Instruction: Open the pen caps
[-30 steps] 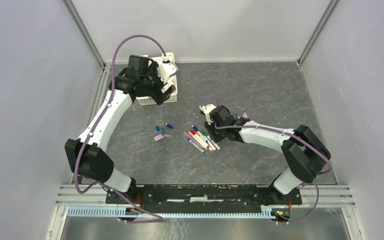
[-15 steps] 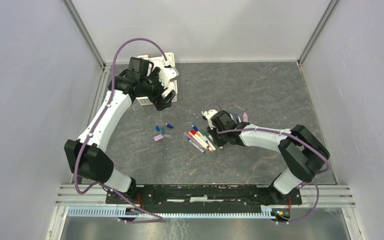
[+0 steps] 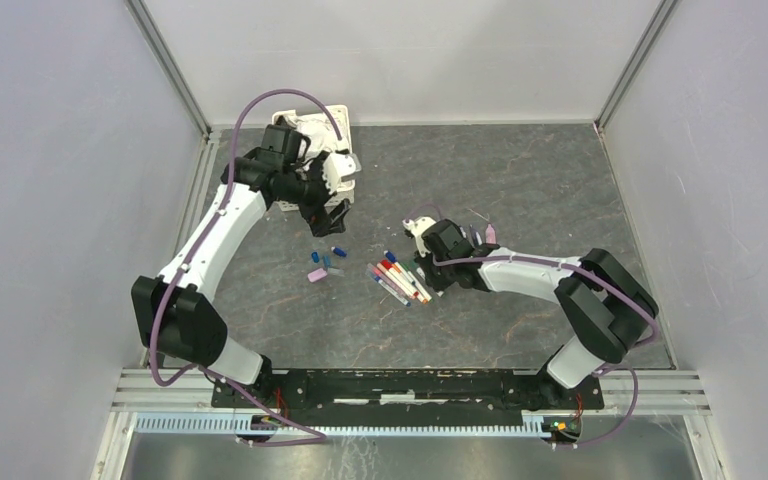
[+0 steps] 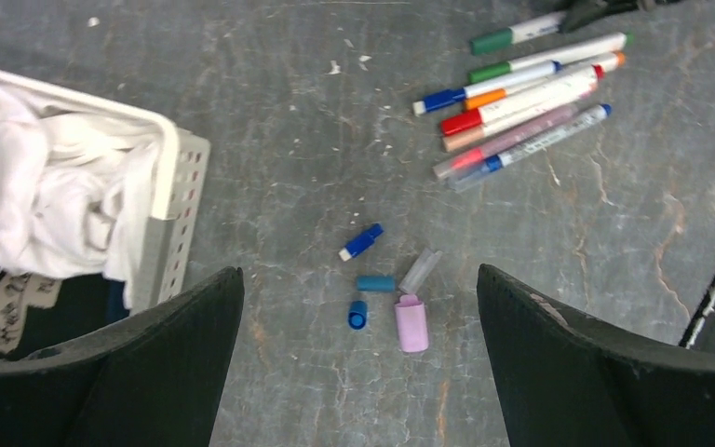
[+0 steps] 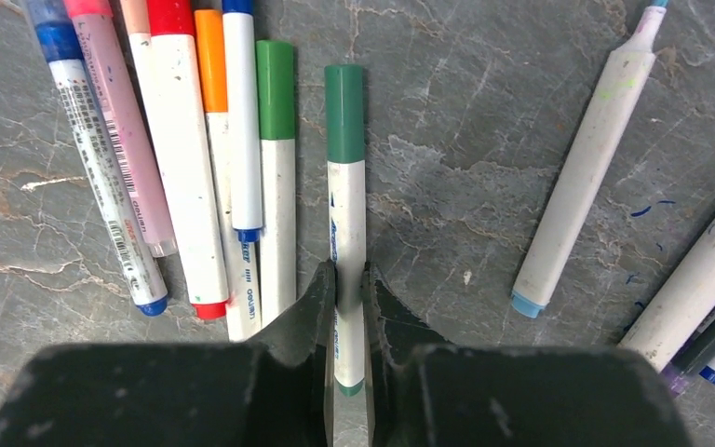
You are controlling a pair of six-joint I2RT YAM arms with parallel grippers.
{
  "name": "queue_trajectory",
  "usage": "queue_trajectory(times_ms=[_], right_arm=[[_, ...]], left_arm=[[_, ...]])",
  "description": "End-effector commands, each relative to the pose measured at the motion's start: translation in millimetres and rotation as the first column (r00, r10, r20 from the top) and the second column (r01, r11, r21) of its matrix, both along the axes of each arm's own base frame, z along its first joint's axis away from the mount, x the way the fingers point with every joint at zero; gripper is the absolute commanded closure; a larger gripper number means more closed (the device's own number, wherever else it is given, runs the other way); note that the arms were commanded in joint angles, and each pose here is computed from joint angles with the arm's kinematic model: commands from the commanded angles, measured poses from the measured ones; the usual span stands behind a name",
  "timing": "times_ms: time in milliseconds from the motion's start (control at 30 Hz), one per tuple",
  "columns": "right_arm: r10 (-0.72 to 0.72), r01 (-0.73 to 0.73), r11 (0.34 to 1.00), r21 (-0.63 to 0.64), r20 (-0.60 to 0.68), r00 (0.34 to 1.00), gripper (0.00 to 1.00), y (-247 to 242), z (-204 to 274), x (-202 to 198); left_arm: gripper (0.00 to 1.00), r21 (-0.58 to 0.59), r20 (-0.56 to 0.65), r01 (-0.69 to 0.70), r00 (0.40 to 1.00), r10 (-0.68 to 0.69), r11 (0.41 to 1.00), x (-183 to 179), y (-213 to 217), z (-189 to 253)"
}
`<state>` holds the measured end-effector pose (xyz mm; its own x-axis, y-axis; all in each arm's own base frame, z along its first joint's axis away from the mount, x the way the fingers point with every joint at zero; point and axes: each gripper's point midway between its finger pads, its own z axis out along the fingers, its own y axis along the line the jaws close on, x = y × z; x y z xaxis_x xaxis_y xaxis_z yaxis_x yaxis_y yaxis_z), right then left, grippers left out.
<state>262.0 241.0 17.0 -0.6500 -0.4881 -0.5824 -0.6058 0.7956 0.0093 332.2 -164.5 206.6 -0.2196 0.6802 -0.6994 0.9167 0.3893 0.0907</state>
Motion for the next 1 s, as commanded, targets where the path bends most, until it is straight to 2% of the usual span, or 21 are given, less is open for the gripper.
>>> queue_trajectory(times_ms=[0,200,333,433,567,733,967], right_arm=[[-0.017,0.013,0.995,0.094,0.036,0.999,1.0,6.4,37.5,17.1],[0.15,-0.116,0.915,0.386,-0.058,0.987,1.0,42.0,102.3,13.9],[0.319,-0.21,0.842,0.497,-0.144,0.937,1.0,64.7,123.3,-7.0],[0.395,-0.238,0.786,0.57,-0.168,0.903,1.0,77.0,135.6,-17.6],[0.501,-0.265,0.713,0.649,-0.206,0.841,1.0,87.4,142.7,-34.2],[0.566,-0.281,0.674,0.684,-0.233,0.791,1.0,93.1,140.2,-46.5],[0.587,-0.265,0.647,0.715,-0.246,0.772,1.0,99.6,140.6,-47.7]], left_arm=[[0.0,-0.055,0.031,0.187,0.982,-0.185,0.981,-28.3,-13.6,6.3],[0.0,-0.034,0.064,0.338,0.94,-0.335,0.941,-52.1,-23.1,-6.7],[0.0,0.044,0.079,0.443,0.892,-0.445,0.896,-72.4,-35.3,-17.2],[0.01,0.099,0.092,0.496,0.859,-0.504,0.863,-80.9,-45.0,-25.0],[0.03,0.145,0.109,0.542,0.823,-0.558,0.828,-85.2,-51.7,-27.7],[0.09,0.175,0.132,0.571,0.793,-0.594,0.802,-83.8,-55.1,-29.7],[0.26,0.186,0.052,0.639,0.752,-0.657,0.746,-103.5,-53.4,-50.1]])
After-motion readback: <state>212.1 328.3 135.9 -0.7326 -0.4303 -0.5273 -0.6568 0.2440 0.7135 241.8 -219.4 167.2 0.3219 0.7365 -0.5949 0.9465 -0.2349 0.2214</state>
